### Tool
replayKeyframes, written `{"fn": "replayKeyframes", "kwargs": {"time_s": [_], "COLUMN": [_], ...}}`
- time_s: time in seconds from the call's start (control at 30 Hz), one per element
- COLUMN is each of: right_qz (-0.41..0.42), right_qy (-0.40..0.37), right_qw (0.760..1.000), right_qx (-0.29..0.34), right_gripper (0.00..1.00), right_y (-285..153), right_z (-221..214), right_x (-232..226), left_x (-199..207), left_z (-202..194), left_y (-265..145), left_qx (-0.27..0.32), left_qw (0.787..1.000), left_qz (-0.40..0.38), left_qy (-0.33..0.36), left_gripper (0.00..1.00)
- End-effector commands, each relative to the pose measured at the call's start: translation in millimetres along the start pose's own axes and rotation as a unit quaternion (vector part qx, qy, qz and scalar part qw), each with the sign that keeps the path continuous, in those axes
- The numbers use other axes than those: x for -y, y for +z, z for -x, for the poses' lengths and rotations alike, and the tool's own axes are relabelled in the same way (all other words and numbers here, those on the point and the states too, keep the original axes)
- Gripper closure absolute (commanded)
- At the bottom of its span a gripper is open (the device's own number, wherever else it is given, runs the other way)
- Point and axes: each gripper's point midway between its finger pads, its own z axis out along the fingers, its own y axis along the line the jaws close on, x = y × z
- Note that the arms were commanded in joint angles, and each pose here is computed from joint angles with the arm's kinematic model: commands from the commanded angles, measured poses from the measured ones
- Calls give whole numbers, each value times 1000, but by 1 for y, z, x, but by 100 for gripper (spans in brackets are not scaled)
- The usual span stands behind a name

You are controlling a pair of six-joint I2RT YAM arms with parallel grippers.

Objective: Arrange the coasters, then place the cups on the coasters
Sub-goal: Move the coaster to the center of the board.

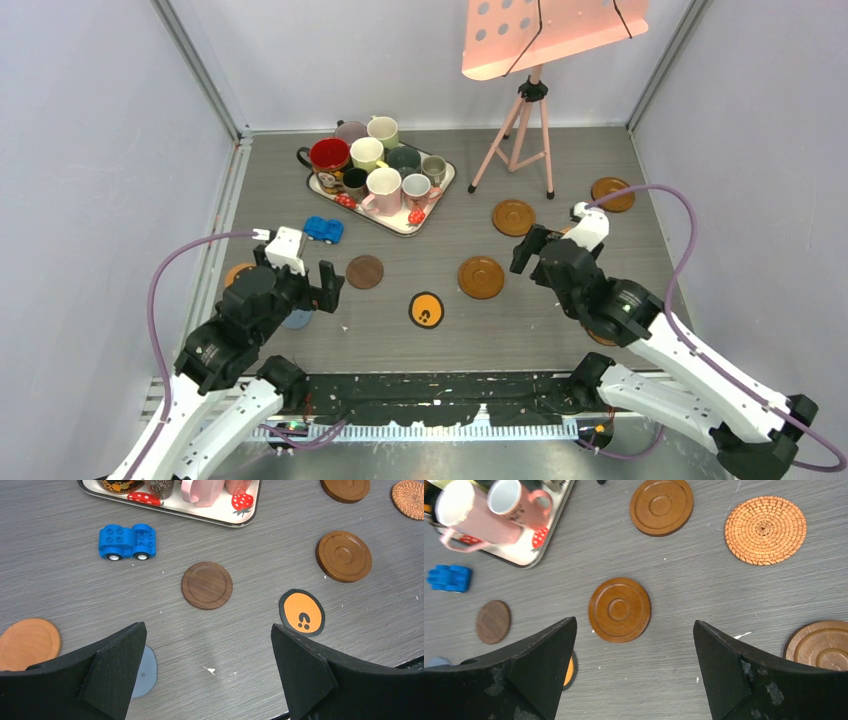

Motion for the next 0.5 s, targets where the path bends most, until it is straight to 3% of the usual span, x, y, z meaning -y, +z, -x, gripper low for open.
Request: {"fn": "replayKeyframes", "kwargs": {"time_s": [0.0, 0.37, 0.47], "right_qz": [-20, 118, 140], "right_qy": [-41, -110, -106], "right_qw": [999, 983, 981], "right_qx": [26, -88, -79], "right_gripper": [7, 43, 48], "right_y": [24, 72, 83], "right_z": [3, -71, -79], "right_x": [-9, -83, -93], "left_x": [-2, -2, -1], "left_z": [16, 15, 14], "left_y": [-3, -4, -3], "left_qx": [38, 49, 45], "left_qw": [999, 999, 999], "left_qz": [2, -1, -1], "left_qy": [-1, -3, -2], "left_gripper": [0, 0, 0]}}
